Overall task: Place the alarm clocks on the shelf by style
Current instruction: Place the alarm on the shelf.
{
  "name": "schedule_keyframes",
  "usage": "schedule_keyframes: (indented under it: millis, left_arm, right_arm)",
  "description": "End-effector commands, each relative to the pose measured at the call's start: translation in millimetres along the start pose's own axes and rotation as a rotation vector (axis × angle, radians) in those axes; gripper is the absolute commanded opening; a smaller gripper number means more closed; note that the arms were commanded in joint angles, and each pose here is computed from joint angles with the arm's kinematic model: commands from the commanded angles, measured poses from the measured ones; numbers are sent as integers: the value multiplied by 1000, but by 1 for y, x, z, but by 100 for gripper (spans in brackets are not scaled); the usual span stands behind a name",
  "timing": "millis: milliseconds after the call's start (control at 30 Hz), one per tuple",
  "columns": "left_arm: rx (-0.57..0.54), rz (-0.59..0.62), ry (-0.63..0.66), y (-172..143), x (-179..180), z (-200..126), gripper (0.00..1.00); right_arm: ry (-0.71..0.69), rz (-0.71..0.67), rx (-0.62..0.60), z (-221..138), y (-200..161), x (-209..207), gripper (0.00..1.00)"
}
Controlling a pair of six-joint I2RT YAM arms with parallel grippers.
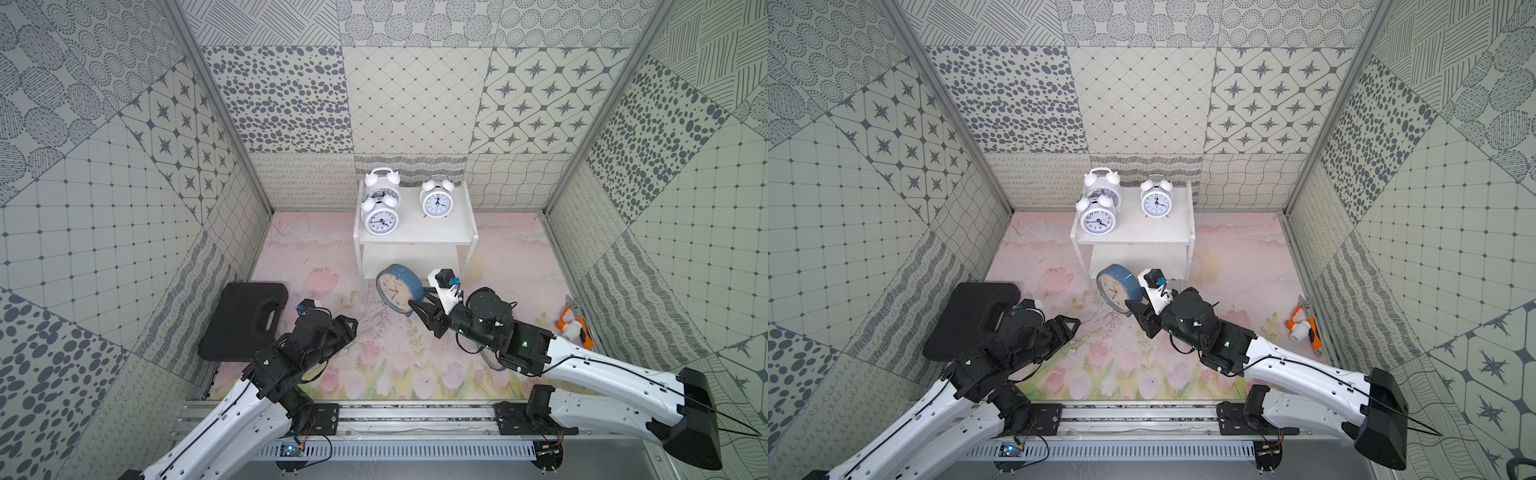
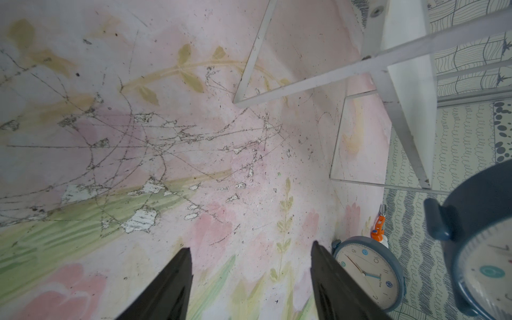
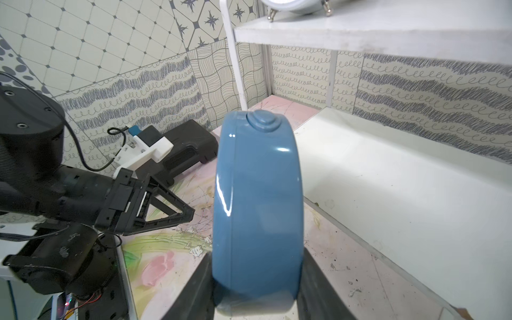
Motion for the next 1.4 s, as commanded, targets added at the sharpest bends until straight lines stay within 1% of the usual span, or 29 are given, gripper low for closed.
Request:
schedule_keyframes:
  millis: [0, 300, 567, 900, 1133, 1367]
  left_arm:
    - [-10, 20, -19, 3, -6, 0, 70]
    - [20, 2, -35, -3, -4, 9, 67]
    - [28, 6, -40, -4, -3, 9, 66]
    - [44, 1, -37, -8, 2, 14, 65]
    - [46, 8, -41, -8, 3, 15, 65]
    - [56, 0, -43, -10, 4, 18, 64]
  right_arm:
    - [-51, 0, -202, -5, 60, -8, 19]
    - [-81, 7, -225, 3, 58, -11, 19]
    - [-121, -2, -231, 16, 53, -15, 19]
    - [-161, -17, -244, 43, 55, -18, 20]
    - [-180, -23, -258, 54, 60, -20, 21]
    - [-192, -19, -252, 63, 56, -26, 22]
Point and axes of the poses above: each gripper's point midway between its finger pads, its own z axis out along the fingers, its own x axis along the line the jaws close on, y = z × x, the point moved 1 cm from there along -z, back along the fingers, and after that the axes turned 10 degrees about -z, right-handed, at the moved point
